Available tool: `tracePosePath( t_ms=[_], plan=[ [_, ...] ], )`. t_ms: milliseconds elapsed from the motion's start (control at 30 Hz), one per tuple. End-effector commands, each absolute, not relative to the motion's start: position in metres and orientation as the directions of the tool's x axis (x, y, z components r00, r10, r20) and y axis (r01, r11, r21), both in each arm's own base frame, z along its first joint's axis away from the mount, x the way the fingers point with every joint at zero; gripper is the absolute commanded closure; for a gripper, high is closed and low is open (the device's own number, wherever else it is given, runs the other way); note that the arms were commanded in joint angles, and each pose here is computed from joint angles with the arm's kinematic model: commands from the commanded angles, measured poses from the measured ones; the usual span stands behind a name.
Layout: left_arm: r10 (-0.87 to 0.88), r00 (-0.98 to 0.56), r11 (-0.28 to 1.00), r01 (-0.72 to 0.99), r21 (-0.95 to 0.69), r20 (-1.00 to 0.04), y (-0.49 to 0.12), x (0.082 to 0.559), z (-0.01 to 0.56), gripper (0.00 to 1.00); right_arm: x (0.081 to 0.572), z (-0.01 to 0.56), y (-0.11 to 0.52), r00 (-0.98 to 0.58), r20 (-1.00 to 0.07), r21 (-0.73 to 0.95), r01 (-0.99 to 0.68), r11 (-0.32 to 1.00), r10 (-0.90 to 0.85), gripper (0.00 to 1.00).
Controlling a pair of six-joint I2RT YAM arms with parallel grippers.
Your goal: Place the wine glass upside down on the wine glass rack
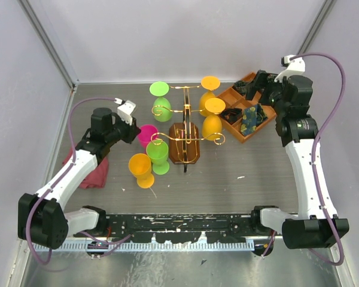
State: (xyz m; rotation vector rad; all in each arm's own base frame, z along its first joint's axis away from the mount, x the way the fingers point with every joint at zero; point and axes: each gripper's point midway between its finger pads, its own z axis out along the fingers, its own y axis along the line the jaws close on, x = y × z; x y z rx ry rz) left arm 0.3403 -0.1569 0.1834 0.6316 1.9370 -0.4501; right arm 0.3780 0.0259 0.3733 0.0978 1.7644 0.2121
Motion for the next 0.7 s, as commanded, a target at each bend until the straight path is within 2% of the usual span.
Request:
tracePosePath(
  t_ms=[0,300,533,667],
  plan=[
    [0.254,-0.369,0.797,0.603,-0.023,-0.894,-0.155,0.341,0.179,0.75,0.381,0.409,0.028,-0.106,-0.980,0.174,-0.064,0.983,0.167,0.02],
    [0.232,-0.310,0.826,0.564,0.019,-0.922,-0.150,0.352,0.194,0.57,0.384,0.409,0.033,-0.105,-0.983,0.160,-0.077,0.984,0.151,0.02],
    [0.190,-0.246,0.832,0.554,0.023,-0.950,-0.152,0.356,0.216,0.53,0.385,0.409,0.034,-0.102,-0.984,0.152,-0.082,0.985,0.144,0.02],
    [0.207,-0.265,0.823,0.568,0.021,-0.942,-0.153,0.355,0.209,0.52,0.386,0.408,0.034,-0.104,-0.984,0.151,-0.083,0.985,0.142,0.02]
  ],
)
